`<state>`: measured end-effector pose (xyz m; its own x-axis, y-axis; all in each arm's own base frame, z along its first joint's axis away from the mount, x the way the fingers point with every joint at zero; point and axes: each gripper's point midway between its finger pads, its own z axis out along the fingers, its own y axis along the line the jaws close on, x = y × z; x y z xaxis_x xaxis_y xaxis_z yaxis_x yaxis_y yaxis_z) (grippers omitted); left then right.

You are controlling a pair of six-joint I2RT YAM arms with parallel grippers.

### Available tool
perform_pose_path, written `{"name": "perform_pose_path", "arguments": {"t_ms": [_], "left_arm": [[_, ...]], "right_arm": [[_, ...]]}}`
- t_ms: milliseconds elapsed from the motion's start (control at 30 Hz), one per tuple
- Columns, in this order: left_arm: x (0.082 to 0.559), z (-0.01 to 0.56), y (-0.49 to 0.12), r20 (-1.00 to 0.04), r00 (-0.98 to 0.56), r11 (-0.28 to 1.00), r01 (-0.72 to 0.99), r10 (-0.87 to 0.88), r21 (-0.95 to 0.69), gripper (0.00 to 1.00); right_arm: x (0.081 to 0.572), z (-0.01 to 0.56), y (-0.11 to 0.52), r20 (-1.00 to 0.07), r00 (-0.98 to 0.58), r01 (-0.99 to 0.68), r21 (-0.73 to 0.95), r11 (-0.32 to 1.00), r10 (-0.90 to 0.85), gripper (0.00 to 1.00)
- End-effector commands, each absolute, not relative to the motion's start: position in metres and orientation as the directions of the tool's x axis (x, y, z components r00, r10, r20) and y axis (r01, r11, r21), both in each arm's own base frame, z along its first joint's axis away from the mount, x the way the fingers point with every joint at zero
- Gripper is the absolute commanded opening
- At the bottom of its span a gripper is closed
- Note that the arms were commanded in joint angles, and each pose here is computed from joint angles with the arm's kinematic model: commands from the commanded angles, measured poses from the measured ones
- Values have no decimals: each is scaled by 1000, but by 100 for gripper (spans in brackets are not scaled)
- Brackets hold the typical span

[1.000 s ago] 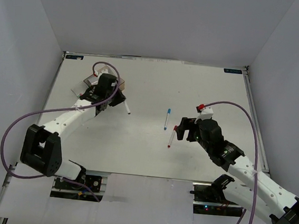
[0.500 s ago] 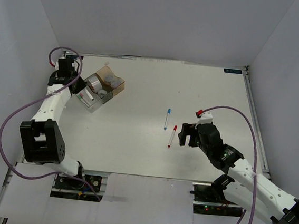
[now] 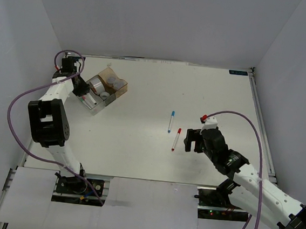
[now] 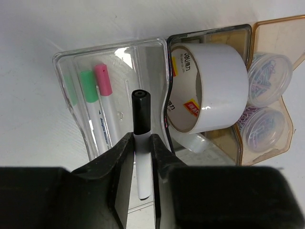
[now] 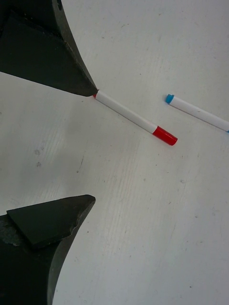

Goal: Sort the stationery into containers
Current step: Place the pen in the storage box, then pick up the pen from the center of the board.

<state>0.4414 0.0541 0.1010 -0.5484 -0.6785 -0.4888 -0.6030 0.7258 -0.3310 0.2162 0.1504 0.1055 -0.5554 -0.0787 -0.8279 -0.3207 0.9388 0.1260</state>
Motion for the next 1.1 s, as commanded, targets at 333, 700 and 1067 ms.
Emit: {"name": "perform_pose_path", "arguments": {"t_ms": [333,700,1067], "left_arm": [[435,134,49,-523,-549,755,-537,-652,-377,64],[389,209,18,-609,-566,829,-329,-556,-452,95],[327,222,-23,-637,-584,841,-161,-502,-516,98]], "right_arm": [[221,107,169,-810,-576,-370,138,919,-111,91],[236,93,191,-719,-681,-335,136,932,-140,96],[240,53,203,-618,-769,-248,52,967,-164,93]]}}
